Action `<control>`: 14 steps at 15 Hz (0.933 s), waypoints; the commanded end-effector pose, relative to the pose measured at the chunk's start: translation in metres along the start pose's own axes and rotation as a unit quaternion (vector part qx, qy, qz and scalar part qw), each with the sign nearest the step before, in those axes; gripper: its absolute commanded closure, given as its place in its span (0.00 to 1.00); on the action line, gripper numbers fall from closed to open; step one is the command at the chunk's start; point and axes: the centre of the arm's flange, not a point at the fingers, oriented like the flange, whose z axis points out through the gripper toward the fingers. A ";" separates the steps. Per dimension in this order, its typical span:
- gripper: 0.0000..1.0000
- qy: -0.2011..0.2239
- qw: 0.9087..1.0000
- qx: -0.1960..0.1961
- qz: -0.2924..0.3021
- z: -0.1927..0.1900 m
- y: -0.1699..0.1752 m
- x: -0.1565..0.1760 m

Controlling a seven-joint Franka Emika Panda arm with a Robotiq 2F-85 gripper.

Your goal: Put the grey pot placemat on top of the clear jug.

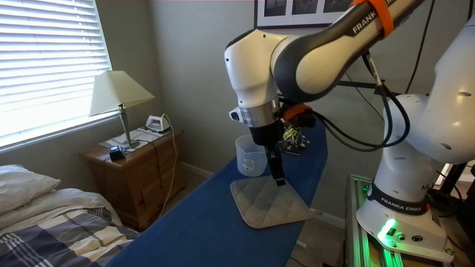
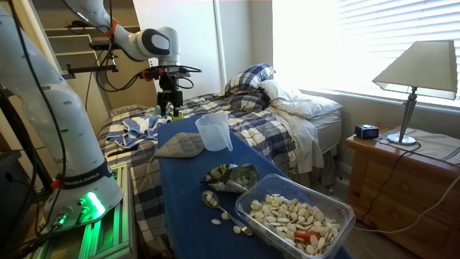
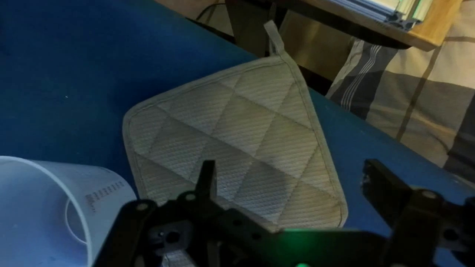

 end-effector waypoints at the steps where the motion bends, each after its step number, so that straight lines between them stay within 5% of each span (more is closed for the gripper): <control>1: 0.00 0.049 0.997 -0.053 0.009 0.025 -0.026 0.010; 5: 0.00 0.094 0.989 -0.116 0.011 0.045 -0.031 0.028; 14: 0.00 0.085 0.992 -0.097 0.003 0.052 -0.041 0.027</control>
